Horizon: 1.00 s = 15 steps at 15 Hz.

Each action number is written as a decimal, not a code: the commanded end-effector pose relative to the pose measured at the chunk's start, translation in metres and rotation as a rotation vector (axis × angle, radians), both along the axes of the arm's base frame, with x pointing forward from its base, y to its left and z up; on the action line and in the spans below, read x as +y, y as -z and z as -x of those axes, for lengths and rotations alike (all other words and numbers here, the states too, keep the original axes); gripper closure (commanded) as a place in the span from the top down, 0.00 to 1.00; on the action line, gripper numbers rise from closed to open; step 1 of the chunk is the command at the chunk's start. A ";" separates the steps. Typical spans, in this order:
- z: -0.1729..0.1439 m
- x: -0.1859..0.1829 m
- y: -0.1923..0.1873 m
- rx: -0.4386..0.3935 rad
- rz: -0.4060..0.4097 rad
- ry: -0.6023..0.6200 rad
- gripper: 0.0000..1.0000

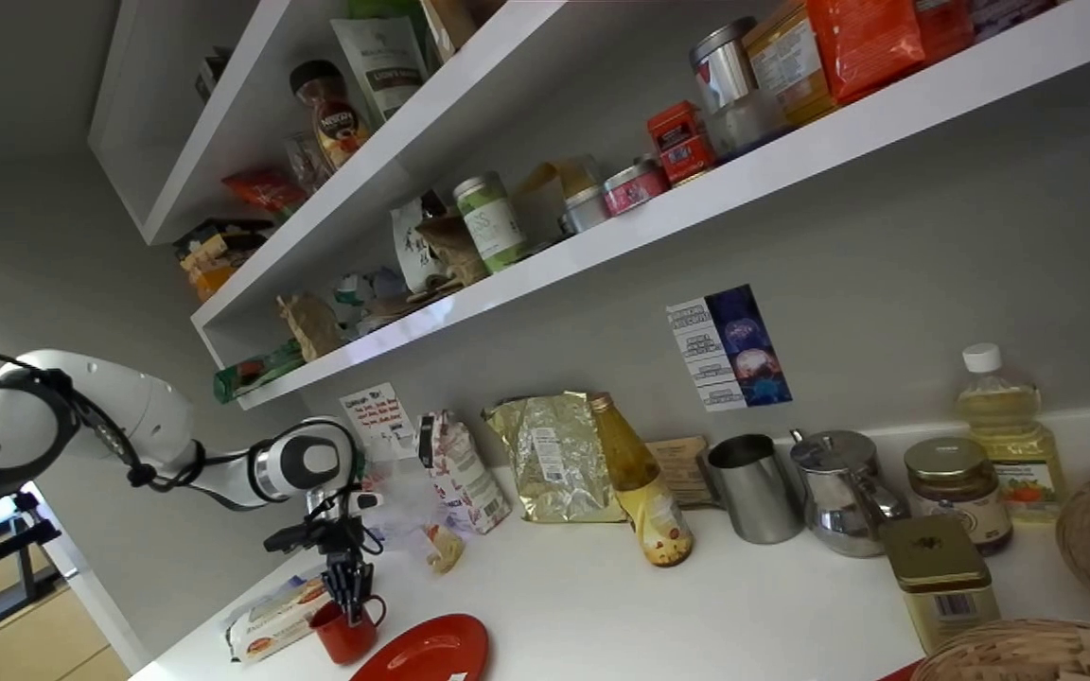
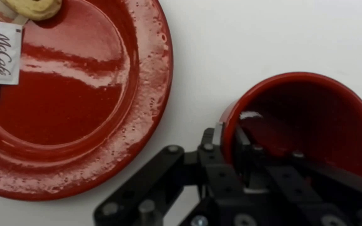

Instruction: Move the red mug to the left.

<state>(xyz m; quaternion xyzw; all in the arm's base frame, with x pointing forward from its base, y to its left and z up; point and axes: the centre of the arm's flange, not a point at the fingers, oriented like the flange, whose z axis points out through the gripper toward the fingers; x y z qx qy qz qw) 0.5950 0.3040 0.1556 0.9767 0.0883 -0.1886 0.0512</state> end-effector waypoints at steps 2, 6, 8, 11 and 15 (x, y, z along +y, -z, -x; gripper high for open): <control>-0.017 -0.002 -0.002 0.020 0.002 0.010 0.02; -0.021 -0.006 0.000 0.028 0.006 0.014 0.03; -0.022 -0.009 0.003 0.034 0.008 0.016 0.02; -0.023 -0.011 0.010 0.050 0.014 0.018 0.04; -0.012 -0.015 0.013 0.051 0.020 0.024 0.22</control>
